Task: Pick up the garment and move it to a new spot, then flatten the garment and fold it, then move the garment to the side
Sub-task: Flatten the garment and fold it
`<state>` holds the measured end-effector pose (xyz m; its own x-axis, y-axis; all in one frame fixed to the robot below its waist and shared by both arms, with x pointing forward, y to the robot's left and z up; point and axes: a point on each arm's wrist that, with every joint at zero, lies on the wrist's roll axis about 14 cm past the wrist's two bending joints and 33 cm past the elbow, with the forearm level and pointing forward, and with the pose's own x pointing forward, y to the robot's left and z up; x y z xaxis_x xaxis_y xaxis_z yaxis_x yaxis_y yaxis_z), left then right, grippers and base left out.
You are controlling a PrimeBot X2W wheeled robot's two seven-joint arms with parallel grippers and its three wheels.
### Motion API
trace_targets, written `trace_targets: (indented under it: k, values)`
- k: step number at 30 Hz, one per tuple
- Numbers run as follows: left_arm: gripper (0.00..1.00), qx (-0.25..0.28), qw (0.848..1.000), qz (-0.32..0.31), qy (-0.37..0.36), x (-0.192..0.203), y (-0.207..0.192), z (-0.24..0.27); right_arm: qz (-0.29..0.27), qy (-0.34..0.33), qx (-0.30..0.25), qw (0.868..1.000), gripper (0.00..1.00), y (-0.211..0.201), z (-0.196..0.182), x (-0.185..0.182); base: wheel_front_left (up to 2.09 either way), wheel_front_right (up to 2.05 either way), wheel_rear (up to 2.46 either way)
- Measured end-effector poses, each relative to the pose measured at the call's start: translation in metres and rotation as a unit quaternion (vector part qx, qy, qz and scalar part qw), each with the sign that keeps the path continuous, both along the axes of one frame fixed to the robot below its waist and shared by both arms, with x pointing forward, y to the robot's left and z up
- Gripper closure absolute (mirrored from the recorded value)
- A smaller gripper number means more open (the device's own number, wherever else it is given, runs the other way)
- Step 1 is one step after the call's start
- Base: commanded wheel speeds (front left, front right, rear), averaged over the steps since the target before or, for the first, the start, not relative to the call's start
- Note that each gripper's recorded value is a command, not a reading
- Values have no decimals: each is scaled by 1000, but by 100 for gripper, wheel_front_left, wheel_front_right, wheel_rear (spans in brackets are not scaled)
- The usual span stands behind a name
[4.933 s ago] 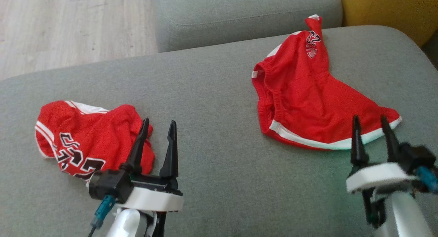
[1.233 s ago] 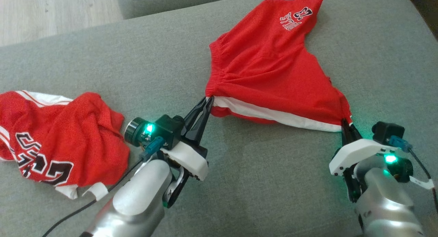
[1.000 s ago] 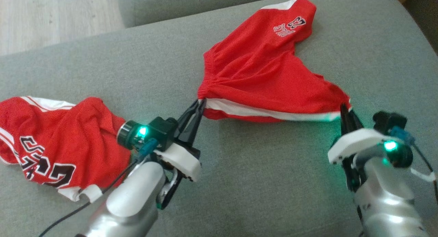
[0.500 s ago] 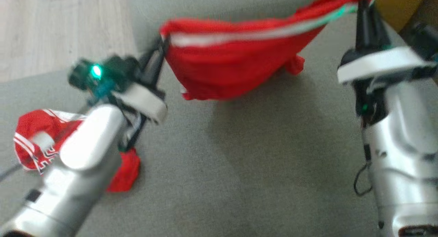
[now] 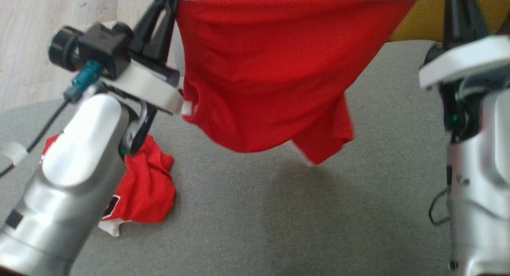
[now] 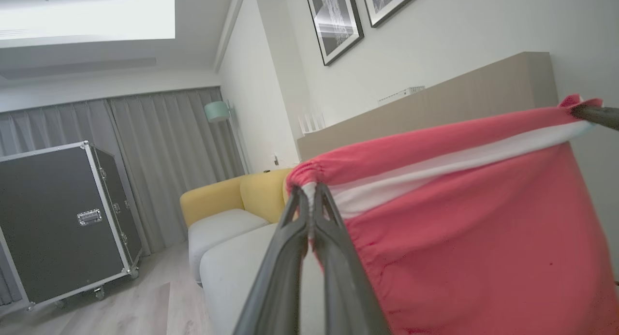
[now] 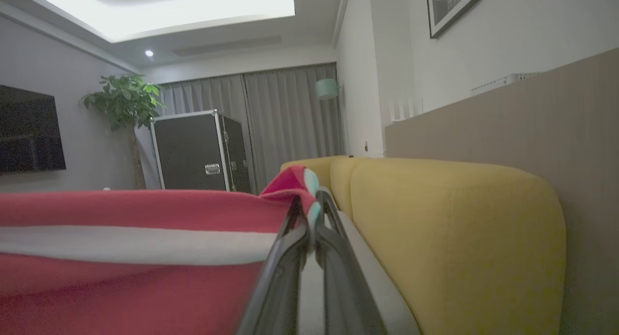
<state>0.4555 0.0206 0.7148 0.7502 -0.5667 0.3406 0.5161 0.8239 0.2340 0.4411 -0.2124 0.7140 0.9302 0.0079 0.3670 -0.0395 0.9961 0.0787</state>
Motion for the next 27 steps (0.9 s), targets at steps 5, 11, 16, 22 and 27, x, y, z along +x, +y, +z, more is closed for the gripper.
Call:
trace_targets:
  k: [5,11,16,22,27]
  values:
    - [100,12,999,-7,46,-8,1,-33,-9,69,0,998,100,-5,-46,-1,0,0,0]
    - [100,22,997,-11,79,1,2,-52,-6,93,-7,996,100,-3,-53,9,0,0,0]
    - [100,30,993,-12,116,36,4,-68,10,128,-15,992,100,7,-60,44,0,0,0]
    - [100,50,990,11,128,112,15,-73,26,138,6,990,100,10,-50,116,0,0,0]
    - [100,0,998,17,59,163,5,-35,-11,53,24,998,100,-13,-9,162,0,0,0]
